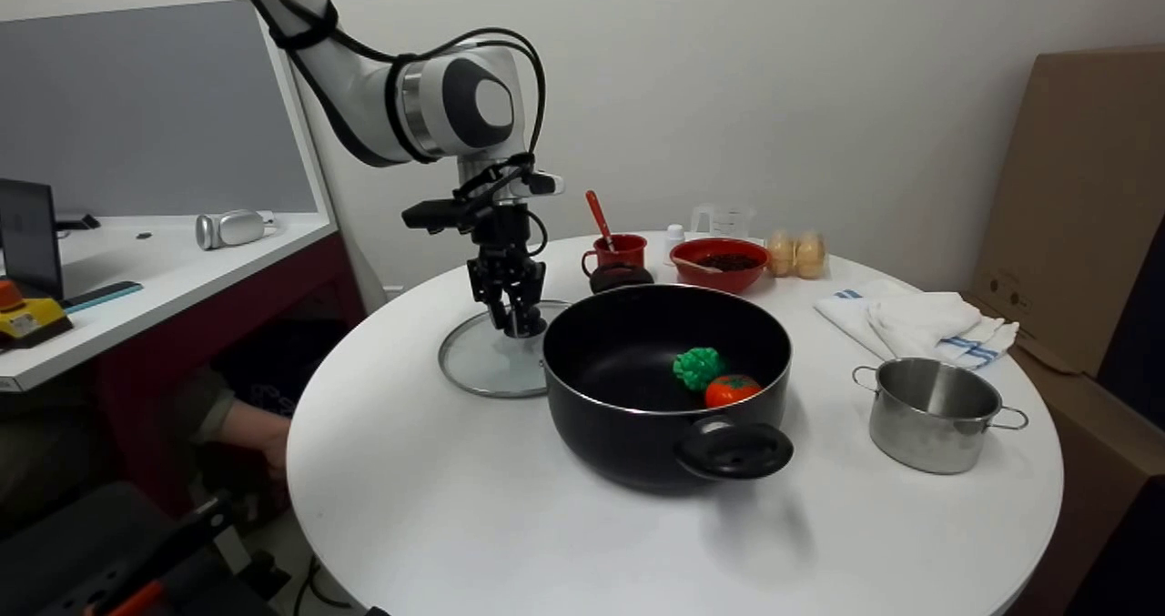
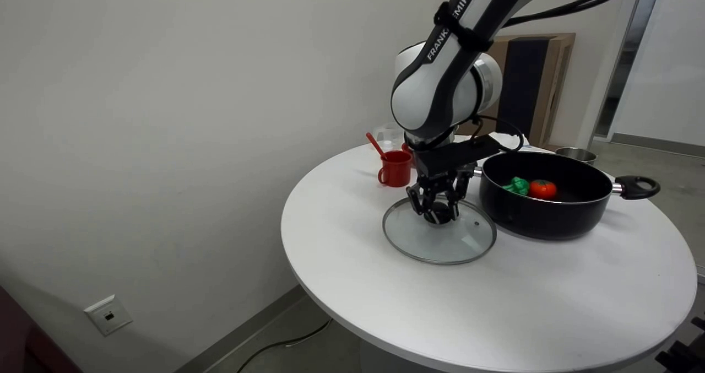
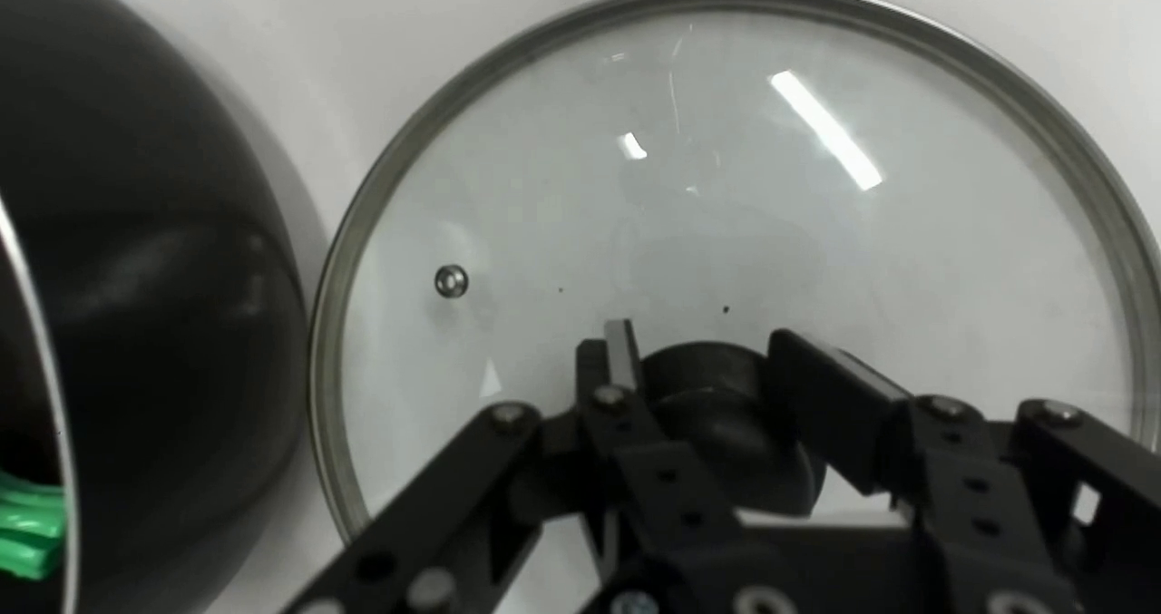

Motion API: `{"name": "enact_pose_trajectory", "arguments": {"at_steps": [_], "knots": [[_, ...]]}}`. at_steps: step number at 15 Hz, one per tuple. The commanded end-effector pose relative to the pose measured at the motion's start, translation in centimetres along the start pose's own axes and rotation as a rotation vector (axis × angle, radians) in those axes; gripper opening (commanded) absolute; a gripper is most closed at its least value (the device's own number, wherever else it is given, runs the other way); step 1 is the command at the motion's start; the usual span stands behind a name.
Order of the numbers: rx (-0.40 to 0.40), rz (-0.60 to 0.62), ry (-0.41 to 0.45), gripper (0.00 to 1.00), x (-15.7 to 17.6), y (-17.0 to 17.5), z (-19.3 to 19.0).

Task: Uncover the pot and place the tomato and broccoli toys inside then cover it up again

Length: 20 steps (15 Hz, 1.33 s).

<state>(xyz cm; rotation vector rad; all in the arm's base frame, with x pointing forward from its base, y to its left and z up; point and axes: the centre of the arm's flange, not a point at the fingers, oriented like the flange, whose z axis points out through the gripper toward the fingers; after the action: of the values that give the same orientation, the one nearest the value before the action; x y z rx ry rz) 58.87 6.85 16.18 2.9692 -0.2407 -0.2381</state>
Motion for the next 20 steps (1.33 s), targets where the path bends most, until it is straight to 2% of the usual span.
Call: {"name": "enact_pose_trajectory", "arguments": {"at_steps": [1,3,5,11,12,14,17,20], "knots": [[0.000,-0.016,0.011,0.75,0.5,-0.2,-0.6],[0.000,-0.017,0.018,0.90,0.6,0.0,-1.0],[0.001,-0.016,0.027,1.00,0.9,0.0,-1.3],[0.000,-0.012,0.043,1.00,1.7,0.0,-1.5],[-0.001,-0.012,0.054,0.80,1.8,0.0,-1.4],[0.003,-0.018,0.058,0.68,1.8,-0.1,-1.5],[0.006,-0.021,0.062,0.44,1.9,-0.2,-1.6],[0.009,-0.026,0.068,0.24,1.9,-0.2,-1.8]]}}
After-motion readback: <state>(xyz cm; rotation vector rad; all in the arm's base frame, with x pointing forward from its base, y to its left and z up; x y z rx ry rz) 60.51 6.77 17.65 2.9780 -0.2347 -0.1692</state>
